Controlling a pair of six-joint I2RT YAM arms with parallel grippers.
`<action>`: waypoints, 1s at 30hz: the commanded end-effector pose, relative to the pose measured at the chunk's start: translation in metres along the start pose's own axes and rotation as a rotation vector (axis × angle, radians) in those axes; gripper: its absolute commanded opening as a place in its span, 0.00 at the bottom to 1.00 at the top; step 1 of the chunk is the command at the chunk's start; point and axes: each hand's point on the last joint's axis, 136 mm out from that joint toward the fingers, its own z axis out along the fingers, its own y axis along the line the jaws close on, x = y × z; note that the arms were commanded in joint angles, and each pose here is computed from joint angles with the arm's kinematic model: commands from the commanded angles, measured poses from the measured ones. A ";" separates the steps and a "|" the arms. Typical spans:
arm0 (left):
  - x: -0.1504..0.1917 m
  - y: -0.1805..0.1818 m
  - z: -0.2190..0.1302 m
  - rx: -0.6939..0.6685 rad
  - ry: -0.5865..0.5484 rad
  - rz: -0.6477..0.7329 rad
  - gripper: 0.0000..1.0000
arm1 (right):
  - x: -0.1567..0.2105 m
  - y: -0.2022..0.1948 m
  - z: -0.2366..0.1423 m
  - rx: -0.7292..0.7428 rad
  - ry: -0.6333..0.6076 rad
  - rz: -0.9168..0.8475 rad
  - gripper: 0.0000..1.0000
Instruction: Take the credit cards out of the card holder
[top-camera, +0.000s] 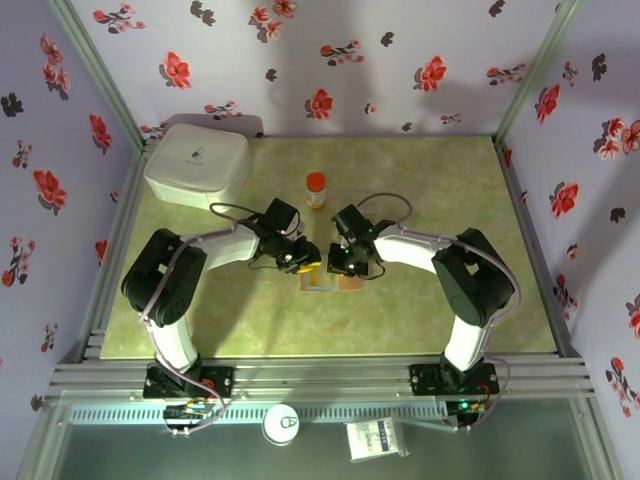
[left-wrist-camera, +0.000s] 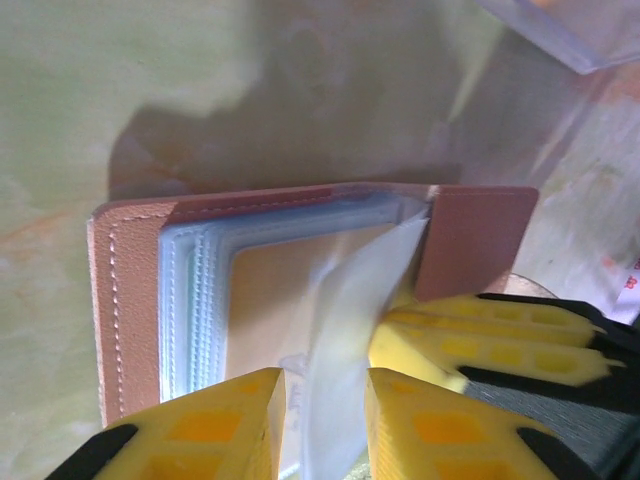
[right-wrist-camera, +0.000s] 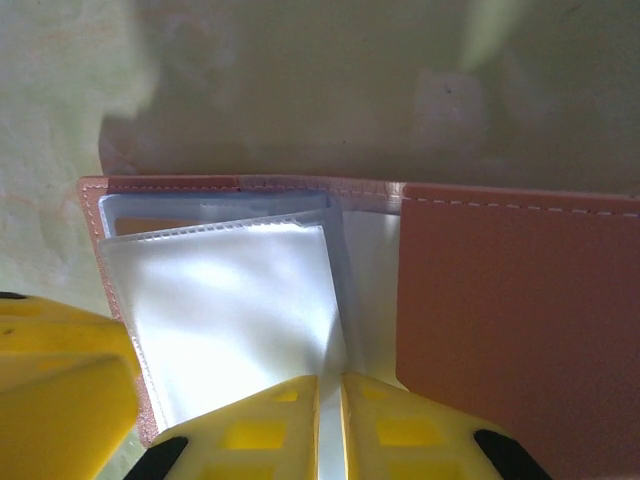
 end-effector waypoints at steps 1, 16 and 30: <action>0.008 0.004 0.009 0.002 0.034 -0.019 0.26 | 0.001 -0.001 -0.006 -0.006 -0.009 0.001 0.14; 0.003 -0.016 0.002 0.049 0.021 -0.004 0.18 | -0.005 0.000 -0.024 -0.002 -0.051 -0.008 0.18; 0.007 -0.050 0.006 0.072 0.048 0.050 0.25 | -0.005 -0.057 -0.058 0.192 -0.096 -0.011 0.20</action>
